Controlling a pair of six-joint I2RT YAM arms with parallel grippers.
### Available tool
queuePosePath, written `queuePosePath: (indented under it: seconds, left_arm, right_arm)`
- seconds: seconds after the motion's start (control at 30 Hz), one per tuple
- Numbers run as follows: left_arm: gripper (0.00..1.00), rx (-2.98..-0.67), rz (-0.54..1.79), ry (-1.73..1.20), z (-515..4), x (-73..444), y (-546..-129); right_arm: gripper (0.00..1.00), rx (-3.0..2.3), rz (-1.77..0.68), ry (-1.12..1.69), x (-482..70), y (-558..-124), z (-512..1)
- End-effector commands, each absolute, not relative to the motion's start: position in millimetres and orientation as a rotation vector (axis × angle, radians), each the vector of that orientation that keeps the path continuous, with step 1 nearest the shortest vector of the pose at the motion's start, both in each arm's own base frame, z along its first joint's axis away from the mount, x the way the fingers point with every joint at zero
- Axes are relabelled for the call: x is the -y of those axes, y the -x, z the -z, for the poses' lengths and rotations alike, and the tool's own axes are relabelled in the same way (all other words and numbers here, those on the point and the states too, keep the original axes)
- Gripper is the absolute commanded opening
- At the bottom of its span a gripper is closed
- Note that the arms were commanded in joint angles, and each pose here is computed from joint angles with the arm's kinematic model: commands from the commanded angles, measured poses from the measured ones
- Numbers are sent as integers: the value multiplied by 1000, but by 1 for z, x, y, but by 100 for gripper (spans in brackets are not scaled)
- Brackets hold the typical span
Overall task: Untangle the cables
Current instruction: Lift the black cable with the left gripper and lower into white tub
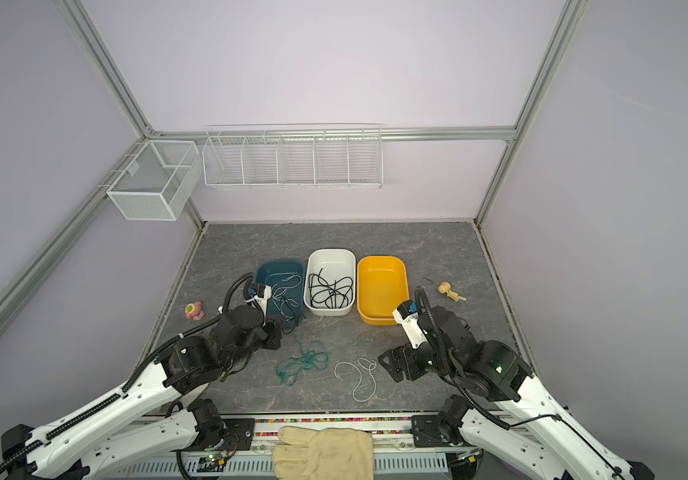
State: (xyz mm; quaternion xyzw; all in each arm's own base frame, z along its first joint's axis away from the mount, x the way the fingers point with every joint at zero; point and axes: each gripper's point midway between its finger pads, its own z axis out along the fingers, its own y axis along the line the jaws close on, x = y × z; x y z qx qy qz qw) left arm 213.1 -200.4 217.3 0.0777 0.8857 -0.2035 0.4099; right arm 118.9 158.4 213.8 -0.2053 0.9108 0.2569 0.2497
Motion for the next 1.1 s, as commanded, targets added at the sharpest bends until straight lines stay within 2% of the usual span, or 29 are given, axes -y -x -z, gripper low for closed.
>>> queuePosePath:
  seconds: [0.0,0.2,0.5,0.73,1.07]
  left_arm:
    - [0,-2232,478,-266,-232,206,-215]
    - [0,-2220,418,-361,-249,236,-237]
    - [0,-2228,320,-501,-245,290,-277]
    - [0,-2267,170,-516,-222,308,-308]
    - [0,-2339,133,-589,-180,334,-339]
  right_arm:
    - [88,-2408,-748,593,-164,-118,-220]
    - [88,-2346,-798,607,-171,-120,-228]
    - [88,-2340,-807,629,-174,-119,-219]
    - [88,-2303,-827,639,-175,-117,-223]
    - [88,-2299,-835,647,-176,-116,-223]
